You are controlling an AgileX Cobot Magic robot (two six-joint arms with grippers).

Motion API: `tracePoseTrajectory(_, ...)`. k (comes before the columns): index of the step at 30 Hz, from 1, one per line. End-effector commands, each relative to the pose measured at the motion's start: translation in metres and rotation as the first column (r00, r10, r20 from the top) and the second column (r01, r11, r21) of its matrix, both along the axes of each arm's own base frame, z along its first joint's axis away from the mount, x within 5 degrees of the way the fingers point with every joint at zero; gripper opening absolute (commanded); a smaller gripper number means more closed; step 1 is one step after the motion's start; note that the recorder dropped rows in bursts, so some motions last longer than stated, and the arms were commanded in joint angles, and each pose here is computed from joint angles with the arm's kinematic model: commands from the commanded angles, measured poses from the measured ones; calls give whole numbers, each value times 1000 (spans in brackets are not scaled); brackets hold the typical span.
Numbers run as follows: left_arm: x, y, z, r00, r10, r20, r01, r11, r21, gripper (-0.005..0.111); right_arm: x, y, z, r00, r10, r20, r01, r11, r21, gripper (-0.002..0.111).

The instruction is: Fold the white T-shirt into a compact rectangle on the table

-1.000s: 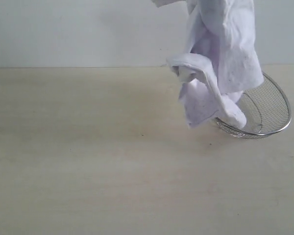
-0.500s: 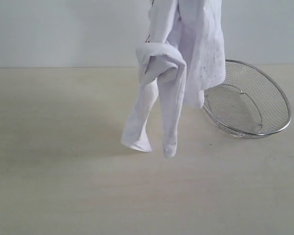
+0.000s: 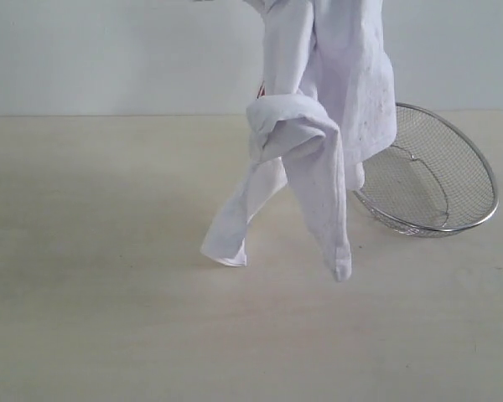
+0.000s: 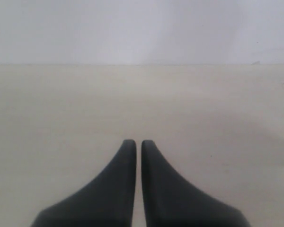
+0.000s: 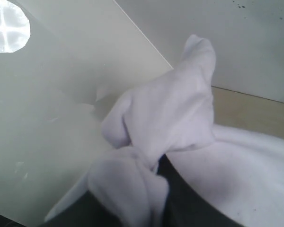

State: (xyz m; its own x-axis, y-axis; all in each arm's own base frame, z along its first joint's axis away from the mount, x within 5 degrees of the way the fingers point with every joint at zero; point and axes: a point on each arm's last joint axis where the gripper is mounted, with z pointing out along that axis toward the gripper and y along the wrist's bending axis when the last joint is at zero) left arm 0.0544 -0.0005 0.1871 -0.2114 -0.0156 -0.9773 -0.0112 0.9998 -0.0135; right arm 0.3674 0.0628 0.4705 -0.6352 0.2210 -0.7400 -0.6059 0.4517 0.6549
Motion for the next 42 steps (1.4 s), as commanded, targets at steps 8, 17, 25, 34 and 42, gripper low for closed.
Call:
tracePoseTrajectory(8,0,0,0,1000,-6,13,6,1000,7,4,-8,3,9,999,27,25,-28,999,29,0)
tracePoseTrajectory(17,2,2,11,992,-47,116,5,942,337,4,-8,3,9,999,29,28,-29,999,23,0)
tracePoseTrajectory(25,-3,11,45,860,205,468,33,891,-453,4,-7,3,9,999,27,35,-28,999,18,0)
tracePoseTrajectory(34,-1,13,90,809,320,493,293,508,-810,4,-6,2,10,997,11,74,-12,1000,6,0)
tracePoseTrajectory(42,184,5,188,992,120,-47,-125,826,-550,4,-6,1,8,997,20,81,-18,1000,-20,0)
